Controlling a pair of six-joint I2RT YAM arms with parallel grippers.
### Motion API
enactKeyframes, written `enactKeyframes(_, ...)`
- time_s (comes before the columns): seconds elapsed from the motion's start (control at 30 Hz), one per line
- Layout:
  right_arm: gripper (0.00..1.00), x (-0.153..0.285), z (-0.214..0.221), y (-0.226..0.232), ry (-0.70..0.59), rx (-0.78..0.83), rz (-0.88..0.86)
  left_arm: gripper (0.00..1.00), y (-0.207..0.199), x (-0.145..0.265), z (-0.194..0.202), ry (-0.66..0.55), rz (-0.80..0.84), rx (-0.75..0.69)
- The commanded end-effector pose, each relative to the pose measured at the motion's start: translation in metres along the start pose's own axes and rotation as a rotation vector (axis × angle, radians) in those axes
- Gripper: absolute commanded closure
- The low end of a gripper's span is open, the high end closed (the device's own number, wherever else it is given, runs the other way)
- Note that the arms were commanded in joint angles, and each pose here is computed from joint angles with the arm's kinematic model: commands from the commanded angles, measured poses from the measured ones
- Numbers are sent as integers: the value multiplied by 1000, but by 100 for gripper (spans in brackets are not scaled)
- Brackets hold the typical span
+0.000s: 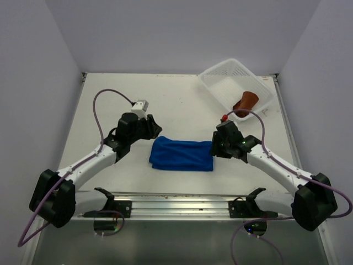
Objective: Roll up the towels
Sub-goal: Fold the towel
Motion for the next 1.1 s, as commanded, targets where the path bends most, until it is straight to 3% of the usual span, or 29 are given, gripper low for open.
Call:
enactKeyframes(0.0,61,4,-20,-8,-50,-119,4,57,-37,0,-7,-58,153,-116)
enactKeyframes(0.07,69,-4,-27,-8,-51,-142,-18,58,-64,-2,6,-43,224,-169)
enactKeyframes(0.1,76,-7,-31,-7,-40,-152,-36,65,-73,-7,11,-43,244,-193)
enactKeyframes(0.2,79,-20,-38,-1,-21,-150,-53,75,-108,-18,31,3,333,-239)
enactKeyframes(0.33,78,-35,-44,1,19,-233,-91,90,-149,-36,49,45,392,-316)
enactKeyframes(0.5,72,-45,-51,-7,24,-309,-107,99,-171,-56,66,41,418,-357)
enactKeyframes(0.8,54,-45,-54,-2,29,-397,-164,100,-197,-80,87,45,455,-384)
enactKeyframes(1.07,48,-55,-50,2,53,-479,-200,100,-192,-86,119,68,412,-374)
Point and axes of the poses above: each gripper's point midway between its finger pads, its own x axis back along the fingers, its own y axis along the line the jaws close on, z = x × y, the point moved 7 cm from there along x, back along the fingers, and after that the axes turned 9 degrees about -x, right-handed, at the moved point
